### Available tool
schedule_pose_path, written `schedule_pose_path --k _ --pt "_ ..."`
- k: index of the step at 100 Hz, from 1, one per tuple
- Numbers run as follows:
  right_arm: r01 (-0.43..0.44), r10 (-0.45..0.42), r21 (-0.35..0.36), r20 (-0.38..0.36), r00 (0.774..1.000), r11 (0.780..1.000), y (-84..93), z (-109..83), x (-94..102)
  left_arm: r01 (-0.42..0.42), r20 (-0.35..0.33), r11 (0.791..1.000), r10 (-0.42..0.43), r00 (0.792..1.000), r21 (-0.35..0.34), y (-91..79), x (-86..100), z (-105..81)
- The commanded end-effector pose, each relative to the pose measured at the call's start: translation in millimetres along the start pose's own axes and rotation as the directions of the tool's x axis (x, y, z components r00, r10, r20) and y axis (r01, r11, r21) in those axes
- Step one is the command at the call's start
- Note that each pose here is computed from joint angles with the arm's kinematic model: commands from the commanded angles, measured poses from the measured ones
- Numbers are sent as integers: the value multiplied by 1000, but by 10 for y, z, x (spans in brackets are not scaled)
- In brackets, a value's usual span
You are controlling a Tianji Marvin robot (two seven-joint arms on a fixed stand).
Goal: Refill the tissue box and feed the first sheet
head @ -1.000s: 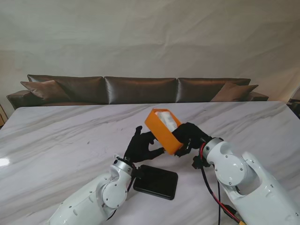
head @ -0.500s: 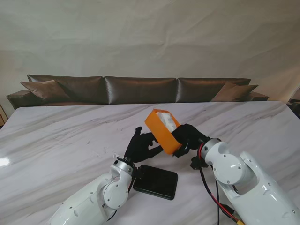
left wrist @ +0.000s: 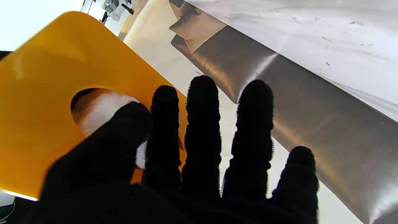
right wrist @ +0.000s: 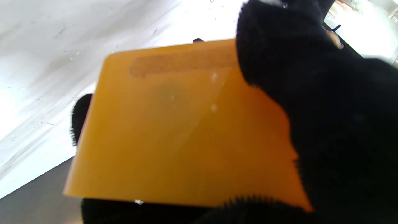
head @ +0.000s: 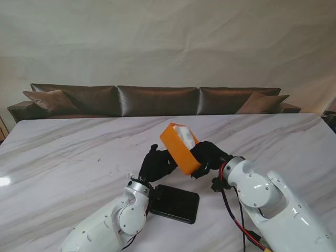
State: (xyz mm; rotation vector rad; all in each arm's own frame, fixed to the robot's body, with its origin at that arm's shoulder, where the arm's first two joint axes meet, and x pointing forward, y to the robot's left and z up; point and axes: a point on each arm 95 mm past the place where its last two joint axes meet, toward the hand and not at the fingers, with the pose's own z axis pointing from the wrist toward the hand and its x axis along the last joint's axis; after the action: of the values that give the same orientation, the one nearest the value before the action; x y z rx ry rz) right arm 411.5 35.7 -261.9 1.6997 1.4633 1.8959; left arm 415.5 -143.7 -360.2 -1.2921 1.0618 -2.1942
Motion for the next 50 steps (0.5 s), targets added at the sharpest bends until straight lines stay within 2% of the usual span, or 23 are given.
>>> schedule_pose_path --k 1,15,50 --pt "-4 4 30 1 1000 1000 -62 4 -14 26 -21 1000 -26 999 18 22 59 54" --pt "-2 2 30 1 1000 1000 -62 10 -16 54 -24 997 -53 998 60 42 53 65" --pt "49 -49 -11 40 998 999 35 -7 -42 60 -30 997 -59 998 56 25 14 70"
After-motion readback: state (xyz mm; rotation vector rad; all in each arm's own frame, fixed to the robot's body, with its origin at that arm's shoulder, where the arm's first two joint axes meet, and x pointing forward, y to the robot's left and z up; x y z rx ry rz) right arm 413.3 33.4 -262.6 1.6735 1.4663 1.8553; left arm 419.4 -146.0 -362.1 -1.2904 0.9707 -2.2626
